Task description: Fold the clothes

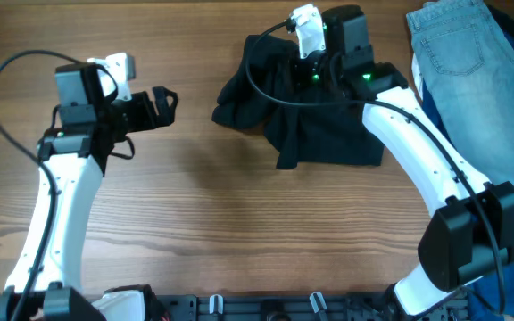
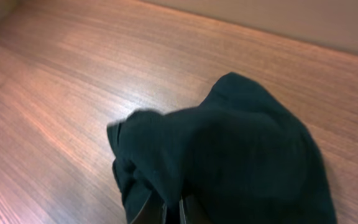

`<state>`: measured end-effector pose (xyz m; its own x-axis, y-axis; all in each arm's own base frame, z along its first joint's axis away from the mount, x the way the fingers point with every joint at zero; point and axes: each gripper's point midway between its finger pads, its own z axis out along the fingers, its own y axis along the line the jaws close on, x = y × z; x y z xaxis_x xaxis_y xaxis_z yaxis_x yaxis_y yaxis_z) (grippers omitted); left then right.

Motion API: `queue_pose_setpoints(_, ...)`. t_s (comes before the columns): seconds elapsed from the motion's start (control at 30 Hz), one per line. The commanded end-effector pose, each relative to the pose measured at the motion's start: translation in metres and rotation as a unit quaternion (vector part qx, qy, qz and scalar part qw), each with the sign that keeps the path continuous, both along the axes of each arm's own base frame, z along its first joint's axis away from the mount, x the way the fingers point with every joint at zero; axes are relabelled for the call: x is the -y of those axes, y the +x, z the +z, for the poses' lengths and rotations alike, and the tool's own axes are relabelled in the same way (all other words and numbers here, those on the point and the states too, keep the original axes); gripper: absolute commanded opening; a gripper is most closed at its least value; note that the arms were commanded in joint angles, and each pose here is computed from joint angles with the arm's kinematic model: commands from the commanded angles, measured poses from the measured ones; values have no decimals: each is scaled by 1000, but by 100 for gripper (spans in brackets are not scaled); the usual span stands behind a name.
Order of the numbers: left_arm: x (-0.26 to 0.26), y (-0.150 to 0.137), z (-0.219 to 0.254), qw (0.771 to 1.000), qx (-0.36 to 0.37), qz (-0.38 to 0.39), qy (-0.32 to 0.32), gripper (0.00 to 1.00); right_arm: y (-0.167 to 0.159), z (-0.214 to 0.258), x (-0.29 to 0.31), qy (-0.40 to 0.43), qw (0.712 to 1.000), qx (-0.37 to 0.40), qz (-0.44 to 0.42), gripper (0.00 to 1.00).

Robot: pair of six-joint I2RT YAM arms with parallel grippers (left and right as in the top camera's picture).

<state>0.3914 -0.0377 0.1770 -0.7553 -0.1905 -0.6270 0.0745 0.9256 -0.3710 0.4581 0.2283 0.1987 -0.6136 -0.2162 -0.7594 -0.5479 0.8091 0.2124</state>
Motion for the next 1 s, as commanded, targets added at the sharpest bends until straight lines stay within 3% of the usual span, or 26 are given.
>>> queue_pose_setpoints(0.0, 43, 16, -22, 997, -6, -75, -23, 100, -4, -1, -11, 19, 1000, -13, 18, 4)
queue_pose_setpoints(0.27, 117, 59, -65, 988, 41, -142, -39, 100, -9, -7, -9, 12, 999, -30, 17, 6)
queue_pose_setpoints(0.43, 142, 69, -84, 982, 69, -173, -13, 100, -9, -7, -9, 11, 999, -29, 17, 6)
queue_pose_setpoints(0.5, 149, 72, -88, 981, 79, -179, -12, 94, -9, -7, -9, 12, 999, -29, 17, 6)
queue_pose_setpoints(0.57, 156, 76, -88, 978, 92, -185, -14, 72, -9, -7, -9, 12, 999, -30, 17, 6)
queue_pose_setpoints(0.63, 154, 80, -90, 980, 97, -175, -4, 24, -9, -8, -9, 11, 999, -31, 17, 6)
queue_pose_setpoints(0.67, 148, 84, -91, 982, 100, -160, 9, 8, -9, -8, -8, 11, 999, -32, 17, 7)
queue_pose_setpoints(0.83, 129, 99, -68, 987, 122, -96, 38, 4, -9, -8, -6, 10, 999, -34, 14, 20)
queue_pose_setpoints(0.97, 128, 96, -4, 983, 155, -91, 36, 4, -13, -6, 11, 6, 999, -47, 0, 38)
